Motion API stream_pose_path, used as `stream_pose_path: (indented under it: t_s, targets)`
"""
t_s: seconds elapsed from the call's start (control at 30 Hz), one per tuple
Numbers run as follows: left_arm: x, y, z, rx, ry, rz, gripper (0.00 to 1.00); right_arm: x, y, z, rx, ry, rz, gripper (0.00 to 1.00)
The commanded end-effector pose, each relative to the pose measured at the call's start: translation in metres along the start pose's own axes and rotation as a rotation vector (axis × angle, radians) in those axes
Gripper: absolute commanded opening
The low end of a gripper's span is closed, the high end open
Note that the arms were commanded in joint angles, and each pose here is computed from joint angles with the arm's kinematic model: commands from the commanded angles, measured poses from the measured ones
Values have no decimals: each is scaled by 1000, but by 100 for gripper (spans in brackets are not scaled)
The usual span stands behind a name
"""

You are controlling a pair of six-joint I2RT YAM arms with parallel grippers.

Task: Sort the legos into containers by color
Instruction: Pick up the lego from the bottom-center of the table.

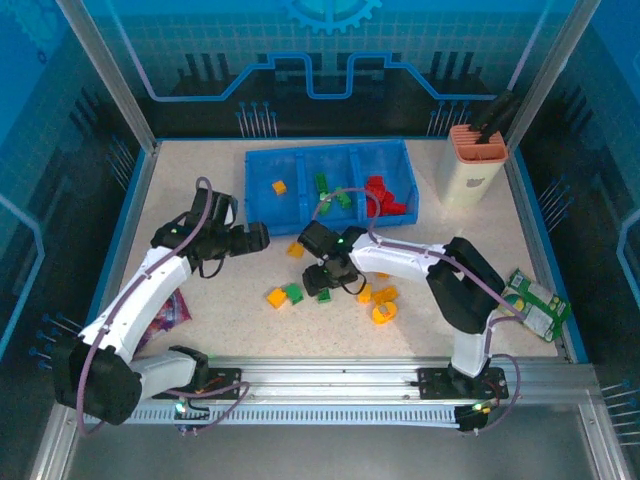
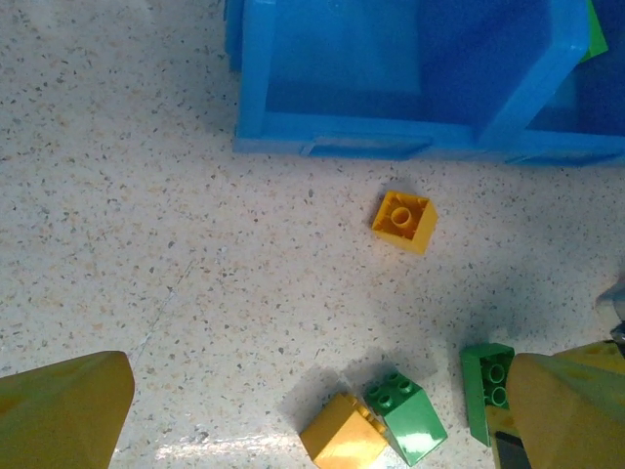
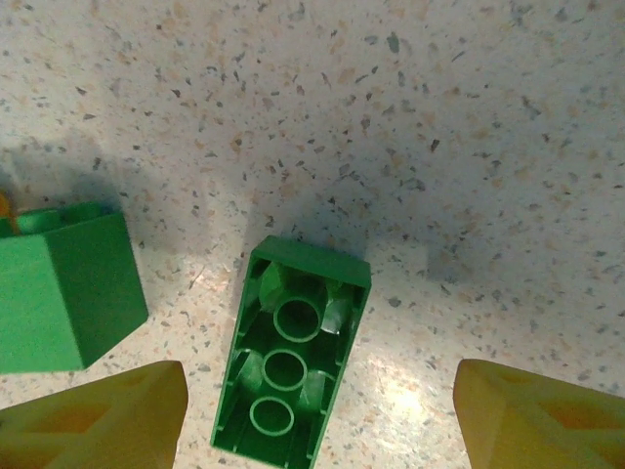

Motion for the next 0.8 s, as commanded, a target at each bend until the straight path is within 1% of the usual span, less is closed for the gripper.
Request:
stream_pose_path:
  t_s: [0.0, 0.1, 0.17, 0.2, 0.27, 0.33, 0.4, 0.47, 0.57, 0.63, 0.7, 0.77]
  targets:
    - [-3, 4, -1, -18, 16, -17, 99, 13, 1, 5, 12, 6, 25, 72]
    - [-4, 7, 1, -24, 11, -14, 99, 22, 4, 2, -2, 40, 54, 69]
    - [-4, 9, 1, -28, 10, -17, 99, 26, 7, 0, -13, 56, 70, 68]
    - [-4, 10, 1, -29, 10, -16, 99, 27, 8, -2, -19, 69, 77, 65]
    - [-3, 10, 1, -30, 11, -16, 99, 29, 9, -5, -34, 97, 83, 53]
    - [-2, 9, 1, -28, 11, -13, 99, 28, 9, -9, -60, 132, 87, 38]
    - [-2, 9, 1, -24, 10, -12, 99, 23, 7, -16, -95, 178, 78, 28]
    - [-1, 9, 2, -20, 7, -12, 99, 16, 0, -27, -123, 219, 61, 22]
    - [0, 9, 1, -15, 7, -8, 99, -2, -21, -40, -154, 213, 24, 19]
    - [-1, 9, 1, -15, 6, -7, 99, -21, -48, -50, -191, 255, -30, 19]
    - [-1, 8, 1, -15, 7, -8, 99, -39, -79, -59, -224, 304, -111, 18]
    - [-1, 8, 1, -15, 4, -8, 99, -53, -110, -61, -224, 293, -189, 18]
Point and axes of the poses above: each hand's point on the last joint's axis, 136 mm out from that joint toward the fingers, its own x axis out along the fingers, its own z axis along the line the jaws close on, y = z × x, the point moved 3 cm from there along -x, back along the fingers, and after that the axes turned 10 degrees about x, right-handed, at the moved point
